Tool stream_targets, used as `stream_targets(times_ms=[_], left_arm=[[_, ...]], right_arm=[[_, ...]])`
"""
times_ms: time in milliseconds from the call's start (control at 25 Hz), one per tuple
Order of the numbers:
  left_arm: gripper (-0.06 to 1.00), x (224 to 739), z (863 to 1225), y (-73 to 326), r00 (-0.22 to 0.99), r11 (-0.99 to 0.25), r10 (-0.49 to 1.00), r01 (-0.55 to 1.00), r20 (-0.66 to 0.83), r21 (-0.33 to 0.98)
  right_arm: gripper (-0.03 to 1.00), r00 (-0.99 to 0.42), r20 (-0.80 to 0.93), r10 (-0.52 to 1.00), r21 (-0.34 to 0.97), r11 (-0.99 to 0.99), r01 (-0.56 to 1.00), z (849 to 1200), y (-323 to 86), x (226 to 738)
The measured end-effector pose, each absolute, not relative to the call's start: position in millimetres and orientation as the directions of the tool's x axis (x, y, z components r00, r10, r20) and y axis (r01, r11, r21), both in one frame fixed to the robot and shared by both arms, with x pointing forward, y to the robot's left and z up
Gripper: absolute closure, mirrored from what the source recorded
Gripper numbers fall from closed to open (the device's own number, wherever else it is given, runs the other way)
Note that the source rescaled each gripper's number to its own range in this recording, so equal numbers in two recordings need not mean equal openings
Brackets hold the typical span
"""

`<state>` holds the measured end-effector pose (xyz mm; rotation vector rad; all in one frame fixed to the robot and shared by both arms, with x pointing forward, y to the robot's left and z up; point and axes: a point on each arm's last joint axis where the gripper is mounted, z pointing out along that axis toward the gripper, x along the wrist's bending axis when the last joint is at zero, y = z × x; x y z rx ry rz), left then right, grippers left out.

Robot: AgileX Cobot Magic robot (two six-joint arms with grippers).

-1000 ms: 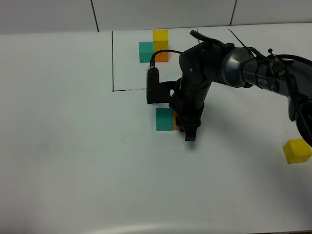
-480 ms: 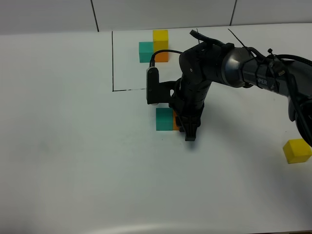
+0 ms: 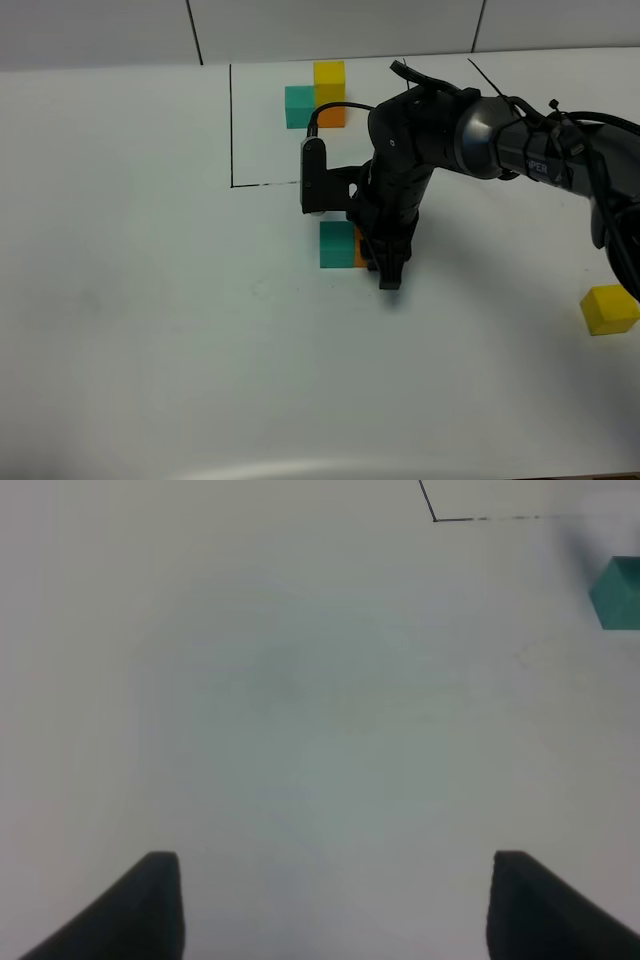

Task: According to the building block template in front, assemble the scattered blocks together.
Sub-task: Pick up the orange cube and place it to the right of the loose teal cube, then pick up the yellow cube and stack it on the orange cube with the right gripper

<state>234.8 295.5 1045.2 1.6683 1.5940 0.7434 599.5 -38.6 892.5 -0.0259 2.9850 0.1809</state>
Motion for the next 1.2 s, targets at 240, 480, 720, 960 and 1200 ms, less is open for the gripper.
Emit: stream_targets(times_ms=[240,480,720,960,1200], left_arm=[[0.55,235,1045,295,0.077,0.005,0.995,0.592,-0.062,0.806],[0.55,235,1045,295,0.077,0.005,0.995,0.592,-0.062,0.806],[0.55,235,1045,295,0.077,0.005,0.995,0.592,-0.062,0.806],[0.55,235,1045,295,0.077,0.005,0.995,0.592,-0.062,0.806],[0.55,235,1045,295,0.077,0.005,0.995,0.592,-0.062,0.806]], right_arm=[[0.39,-0.996,-0.085,0.02,0.088,0.996,0.012,899,-45,594],[0.27,-0.977,-0.053,0.207,0.078,0.976,0.203,930,-84,587],[0.26,-0.863,-0.129,0.489,0.187,0.867,0.463,951,-156,552],[0.26,-0.541,-0.102,0.835,0.297,0.545,0.784,976,-224,520],[0.26,-0.345,-0.058,0.937,0.257,0.348,0.902,964,-262,498]])
